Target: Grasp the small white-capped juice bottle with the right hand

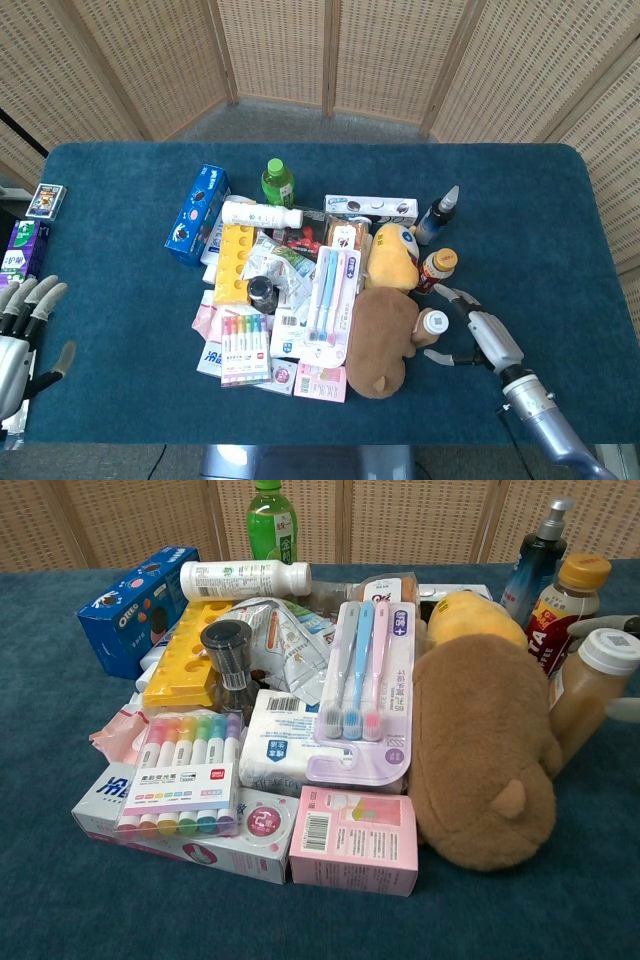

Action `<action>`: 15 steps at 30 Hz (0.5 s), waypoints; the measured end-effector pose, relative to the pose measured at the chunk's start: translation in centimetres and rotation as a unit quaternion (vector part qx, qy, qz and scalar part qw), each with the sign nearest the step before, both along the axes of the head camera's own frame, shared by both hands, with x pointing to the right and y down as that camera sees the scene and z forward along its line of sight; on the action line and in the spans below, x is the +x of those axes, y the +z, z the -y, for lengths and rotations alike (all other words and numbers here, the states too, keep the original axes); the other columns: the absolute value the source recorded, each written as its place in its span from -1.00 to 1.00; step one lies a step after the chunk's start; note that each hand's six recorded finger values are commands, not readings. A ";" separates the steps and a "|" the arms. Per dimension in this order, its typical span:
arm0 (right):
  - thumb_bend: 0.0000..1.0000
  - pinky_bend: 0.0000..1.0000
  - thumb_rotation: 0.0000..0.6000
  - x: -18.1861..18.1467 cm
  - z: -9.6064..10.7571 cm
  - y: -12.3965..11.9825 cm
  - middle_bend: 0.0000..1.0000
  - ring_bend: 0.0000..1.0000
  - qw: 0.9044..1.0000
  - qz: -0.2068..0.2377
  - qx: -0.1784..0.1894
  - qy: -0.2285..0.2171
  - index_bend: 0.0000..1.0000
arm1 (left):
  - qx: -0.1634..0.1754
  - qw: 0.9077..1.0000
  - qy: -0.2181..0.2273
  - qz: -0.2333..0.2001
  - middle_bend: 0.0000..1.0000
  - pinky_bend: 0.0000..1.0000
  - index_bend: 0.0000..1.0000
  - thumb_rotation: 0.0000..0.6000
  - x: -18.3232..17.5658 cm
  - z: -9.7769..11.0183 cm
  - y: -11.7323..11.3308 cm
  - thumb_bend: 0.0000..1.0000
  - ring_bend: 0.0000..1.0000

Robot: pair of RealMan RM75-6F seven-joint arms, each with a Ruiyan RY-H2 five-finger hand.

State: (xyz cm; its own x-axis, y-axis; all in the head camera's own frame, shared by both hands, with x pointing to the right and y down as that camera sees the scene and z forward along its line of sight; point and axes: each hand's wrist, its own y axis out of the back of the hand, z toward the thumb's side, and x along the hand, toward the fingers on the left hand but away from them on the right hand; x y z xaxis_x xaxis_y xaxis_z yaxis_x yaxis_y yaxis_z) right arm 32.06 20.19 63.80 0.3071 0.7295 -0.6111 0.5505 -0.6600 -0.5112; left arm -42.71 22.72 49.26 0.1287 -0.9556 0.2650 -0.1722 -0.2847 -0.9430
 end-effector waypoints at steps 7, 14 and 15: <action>-0.94 -0.79 0.96 -0.8 0.4 1.5 -0.27 -0.64 1.000 0.006 0.006 0.013 -0.94 | 0.002 1.000 -0.016 0.005 -0.80 -1.00 -0.85 1.00 -1.2 -0.6 -0.4 -0.07 -0.97; -0.81 0.10 1.00 -0.2 1.5 1.6 0.90 0.69 0.997 0.022 0.034 0.060 0.13 | 0.003 1.000 -0.029 0.008 -0.80 -1.00 -0.85 1.00 -2.0 -1.0 -0.6 -0.08 -0.97; -0.79 0.12 1.00 0.0 1.6 1.6 0.96 0.76 0.997 0.022 0.039 0.065 0.20 | 0.003 1.000 -0.029 0.008 -0.80 -1.00 -0.85 1.00 -2.0 -1.0 -0.6 -0.08 -0.97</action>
